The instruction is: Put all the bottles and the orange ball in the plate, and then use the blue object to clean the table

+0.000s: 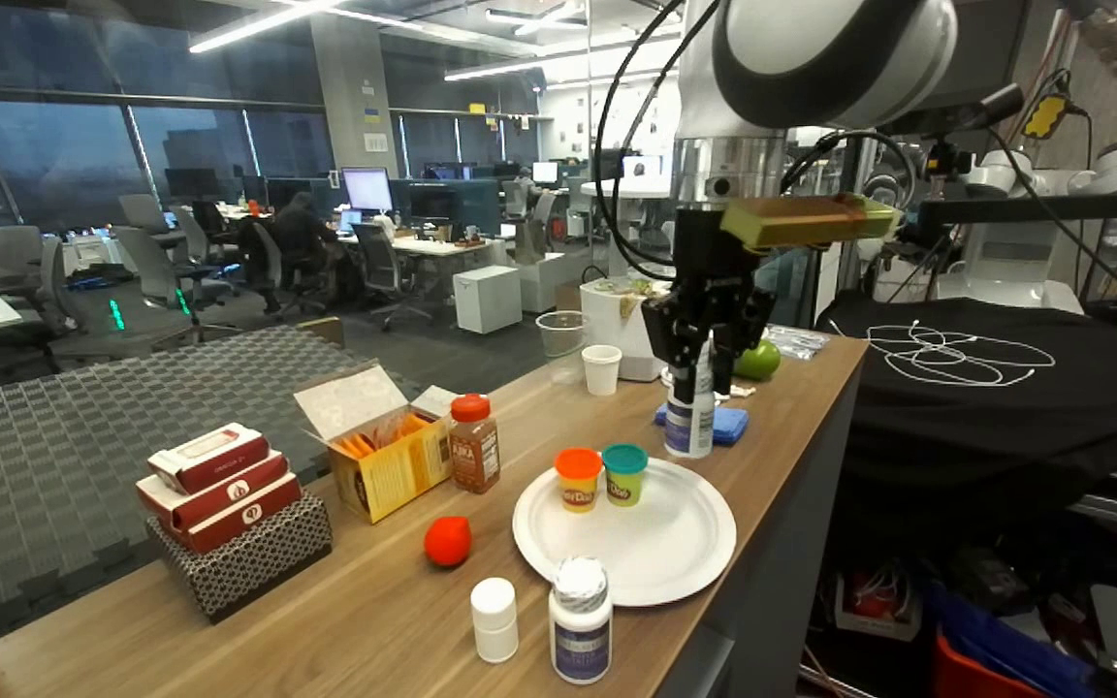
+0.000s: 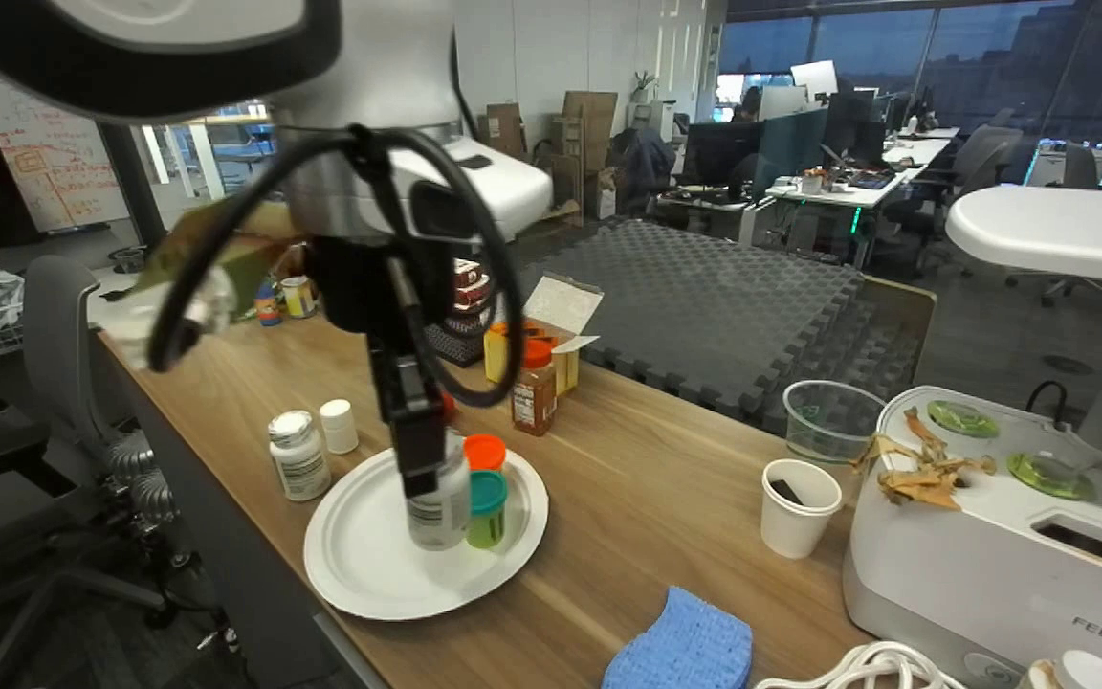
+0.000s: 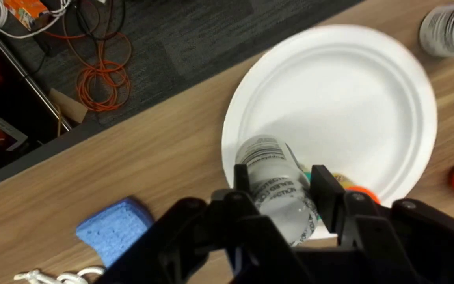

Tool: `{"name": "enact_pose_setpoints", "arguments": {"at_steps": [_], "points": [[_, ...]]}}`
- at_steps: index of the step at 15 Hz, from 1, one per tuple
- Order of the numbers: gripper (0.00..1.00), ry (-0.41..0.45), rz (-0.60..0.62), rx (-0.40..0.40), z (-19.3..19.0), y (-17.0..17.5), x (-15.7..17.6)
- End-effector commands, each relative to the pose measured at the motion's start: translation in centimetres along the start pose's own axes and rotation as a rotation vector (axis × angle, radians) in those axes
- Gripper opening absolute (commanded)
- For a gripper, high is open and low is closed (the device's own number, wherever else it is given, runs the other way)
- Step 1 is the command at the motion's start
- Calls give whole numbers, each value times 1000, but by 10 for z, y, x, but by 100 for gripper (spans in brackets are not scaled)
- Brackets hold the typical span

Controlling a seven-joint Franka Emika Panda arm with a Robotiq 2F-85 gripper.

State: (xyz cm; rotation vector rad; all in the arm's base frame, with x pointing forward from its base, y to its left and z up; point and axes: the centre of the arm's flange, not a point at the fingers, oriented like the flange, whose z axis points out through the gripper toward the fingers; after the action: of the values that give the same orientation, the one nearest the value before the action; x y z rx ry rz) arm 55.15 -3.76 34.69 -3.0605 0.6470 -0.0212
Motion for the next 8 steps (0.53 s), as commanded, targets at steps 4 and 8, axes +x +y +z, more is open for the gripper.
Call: {"name": "enact_pose_setpoints", "arguments": {"at_steps": [4,8], "points": [[18,59,-156,21,-8,-54,-103],[18,137,-133,39,-1,-69,-97]]}}
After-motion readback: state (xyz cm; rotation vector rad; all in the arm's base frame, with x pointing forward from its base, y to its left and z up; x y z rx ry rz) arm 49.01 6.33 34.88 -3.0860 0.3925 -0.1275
